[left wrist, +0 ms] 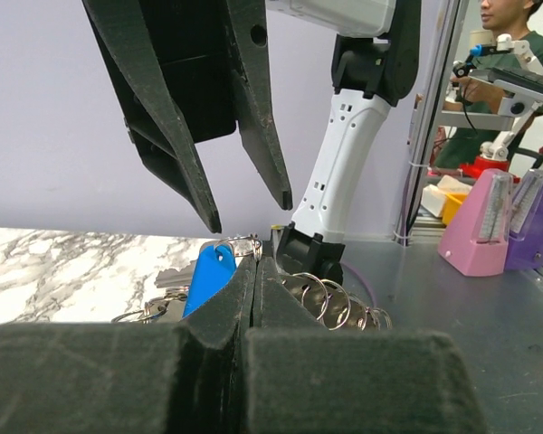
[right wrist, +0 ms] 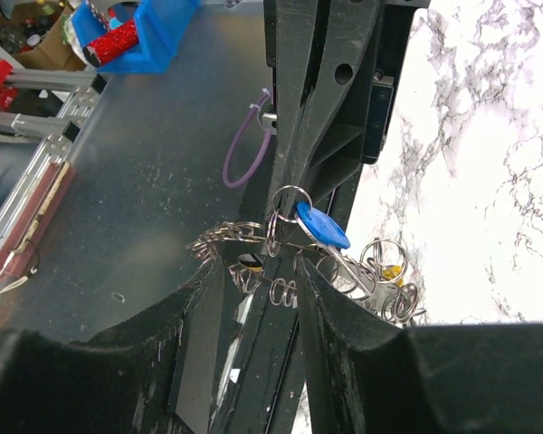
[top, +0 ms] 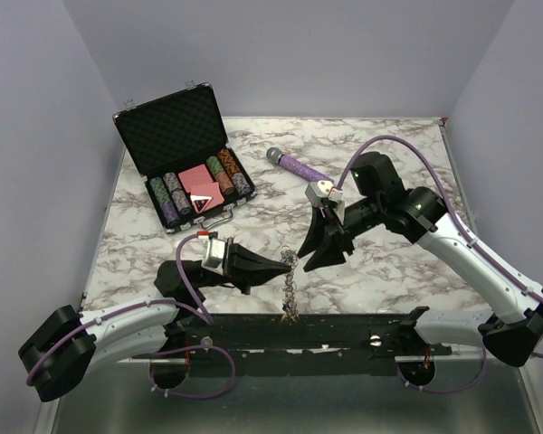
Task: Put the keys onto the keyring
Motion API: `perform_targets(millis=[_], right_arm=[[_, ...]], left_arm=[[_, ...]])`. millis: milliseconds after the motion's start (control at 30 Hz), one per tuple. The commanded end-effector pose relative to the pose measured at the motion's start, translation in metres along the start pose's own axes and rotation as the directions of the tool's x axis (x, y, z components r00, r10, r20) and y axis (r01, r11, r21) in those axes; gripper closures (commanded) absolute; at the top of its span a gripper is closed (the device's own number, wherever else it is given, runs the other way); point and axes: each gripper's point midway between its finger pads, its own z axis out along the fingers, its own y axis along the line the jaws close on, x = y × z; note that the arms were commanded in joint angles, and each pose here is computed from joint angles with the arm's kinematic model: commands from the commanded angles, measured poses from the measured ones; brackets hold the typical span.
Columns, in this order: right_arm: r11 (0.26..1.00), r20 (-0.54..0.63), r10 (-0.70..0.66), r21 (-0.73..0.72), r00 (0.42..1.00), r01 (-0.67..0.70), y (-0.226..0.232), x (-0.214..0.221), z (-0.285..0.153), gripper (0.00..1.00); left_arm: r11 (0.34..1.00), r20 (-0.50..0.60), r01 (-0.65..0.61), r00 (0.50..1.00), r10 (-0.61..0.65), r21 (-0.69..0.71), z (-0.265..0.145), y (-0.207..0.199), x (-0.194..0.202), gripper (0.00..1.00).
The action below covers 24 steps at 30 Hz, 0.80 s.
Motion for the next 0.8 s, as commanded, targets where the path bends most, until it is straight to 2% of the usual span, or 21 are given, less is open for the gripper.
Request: perform_targets(millis=[0,767], right_arm=[[0.999,-0.001,0.034,-0.001,0.999,-0.034,-0.004,0.005,0.004,0.55],[0.996,-0.012,0.08,0.027,0.997,-0.08,-0.021,0.006,0.014,0.6]], left_arm=[[0.996,0.101,-0.086,0.991,0.087,-0.021,0.009,0.003,-0.03,1.0],[0.988,0.082,-0.088,0.992,0.099,-0.124,0.005,0.021,-0.024,1.0]])
